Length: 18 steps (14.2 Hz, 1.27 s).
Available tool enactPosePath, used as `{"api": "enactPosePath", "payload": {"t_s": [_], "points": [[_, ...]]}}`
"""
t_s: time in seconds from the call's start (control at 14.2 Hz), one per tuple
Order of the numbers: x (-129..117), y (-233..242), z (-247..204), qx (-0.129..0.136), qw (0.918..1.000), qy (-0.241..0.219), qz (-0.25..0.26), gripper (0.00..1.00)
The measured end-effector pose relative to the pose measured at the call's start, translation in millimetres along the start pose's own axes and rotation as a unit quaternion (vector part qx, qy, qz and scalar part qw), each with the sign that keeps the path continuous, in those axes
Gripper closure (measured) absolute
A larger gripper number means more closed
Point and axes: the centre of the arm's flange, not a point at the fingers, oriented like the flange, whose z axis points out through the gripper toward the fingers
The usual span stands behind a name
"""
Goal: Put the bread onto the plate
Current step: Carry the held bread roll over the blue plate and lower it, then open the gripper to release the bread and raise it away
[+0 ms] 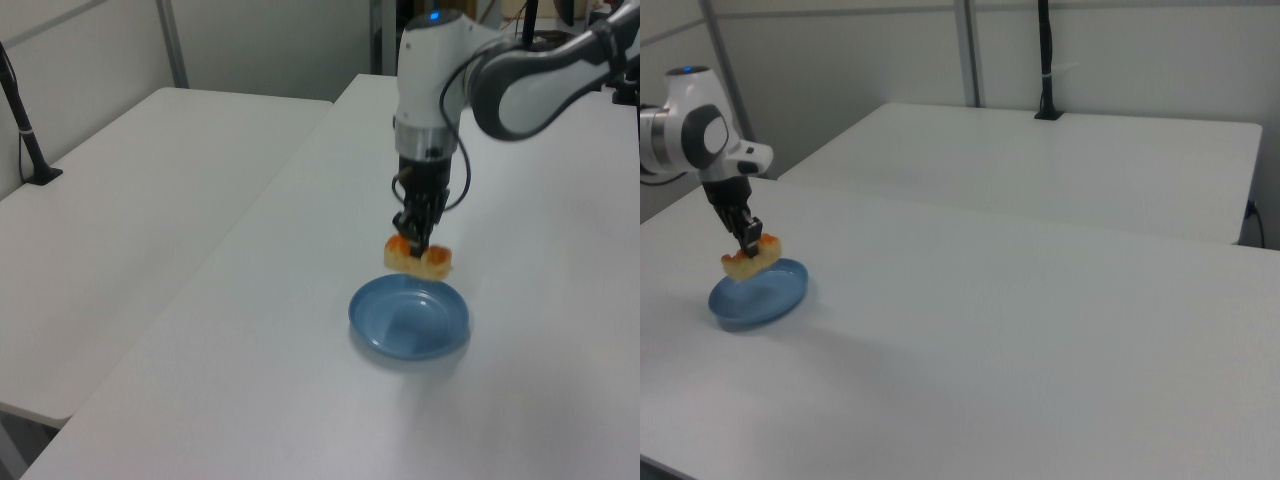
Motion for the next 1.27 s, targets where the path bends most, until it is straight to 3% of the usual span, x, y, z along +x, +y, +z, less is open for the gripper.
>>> {"api": "enactPosePath", "payload": {"t_s": [0.28, 0.56, 0.63, 0.71, 0.85, 0.92, 1.13, 1.27], "points": [[4, -18, 48, 0.003, 1.0000, 0.003, -0.002, 0.91], [5, -22, 67, -0.005, 0.9999, 0.005, -0.008, 0.90], [5, -22, 67, -0.005, 0.9999, 0.005, -0.008, 0.82], [4, -23, 68, -0.005, 0.9999, 0.005, -0.009, 0.68], [4, -23, 67, -0.005, 0.9999, 0.005, -0.009, 0.50], [4, -23, 67, -0.005, 0.9999, 0.005, -0.009, 0.34], [7, -24, 61, -0.002, 0.9999, 0.010, -0.008, 0.06], [15, -15, 42, -0.001, 0.9998, 0.019, 0.002, 0.00]]}}
